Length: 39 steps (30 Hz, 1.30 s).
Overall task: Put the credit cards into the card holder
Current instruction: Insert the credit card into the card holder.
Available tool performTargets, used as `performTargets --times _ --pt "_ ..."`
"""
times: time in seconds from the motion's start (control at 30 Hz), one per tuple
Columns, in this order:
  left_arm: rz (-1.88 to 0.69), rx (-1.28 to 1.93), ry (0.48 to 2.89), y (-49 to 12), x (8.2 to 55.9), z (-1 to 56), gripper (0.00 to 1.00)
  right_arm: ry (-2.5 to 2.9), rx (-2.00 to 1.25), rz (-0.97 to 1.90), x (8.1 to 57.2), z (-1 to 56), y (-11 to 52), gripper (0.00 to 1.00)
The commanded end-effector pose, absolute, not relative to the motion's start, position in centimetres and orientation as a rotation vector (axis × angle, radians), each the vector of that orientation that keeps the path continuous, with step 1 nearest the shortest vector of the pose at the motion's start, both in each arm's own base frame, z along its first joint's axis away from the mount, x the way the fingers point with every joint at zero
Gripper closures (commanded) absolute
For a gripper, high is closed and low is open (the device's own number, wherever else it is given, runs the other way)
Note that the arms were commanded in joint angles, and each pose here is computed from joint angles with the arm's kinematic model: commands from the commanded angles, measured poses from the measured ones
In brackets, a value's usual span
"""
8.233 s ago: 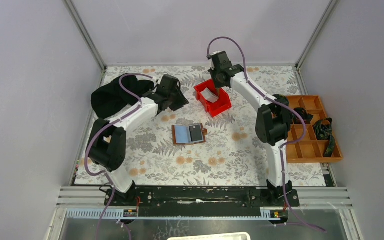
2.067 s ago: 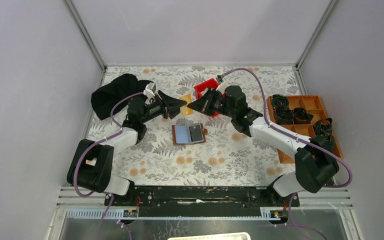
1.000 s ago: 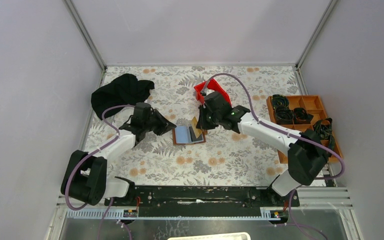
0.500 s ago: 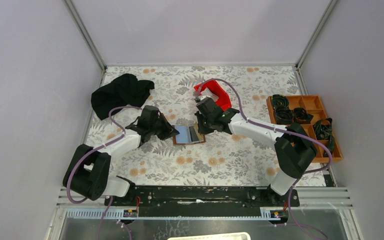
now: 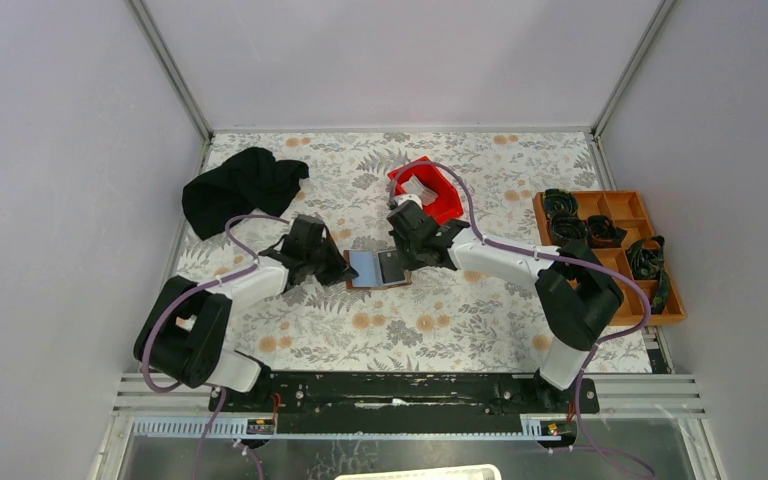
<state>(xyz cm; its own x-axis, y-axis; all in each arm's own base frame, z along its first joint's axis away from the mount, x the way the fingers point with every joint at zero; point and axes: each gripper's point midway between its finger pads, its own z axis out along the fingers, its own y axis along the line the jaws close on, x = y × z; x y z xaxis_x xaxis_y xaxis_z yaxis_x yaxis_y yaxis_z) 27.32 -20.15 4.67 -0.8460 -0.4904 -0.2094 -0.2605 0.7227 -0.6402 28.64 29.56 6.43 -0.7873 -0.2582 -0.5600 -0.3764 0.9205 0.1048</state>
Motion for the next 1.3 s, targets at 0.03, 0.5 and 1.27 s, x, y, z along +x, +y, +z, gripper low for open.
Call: performTargets --times 0.03,0.5,1.27 --pt "-0.798 -0.562 2.609 -19.4 26.6 3.0 1.0 2.431 -0.433 0.212 30.2 8.4 29.1 1.0" --pt "-0.756 -0.532 2.642 -19.1 26.3 2.4 1.0 2.488 -0.336 0.328 30.4 7.2 29.8 1.0" --pt "-0.745 -0.5 2.673 -19.2 26.3 1.9 1.0 2.496 -0.263 0.337 31.1 7.0 29.5 1.0"
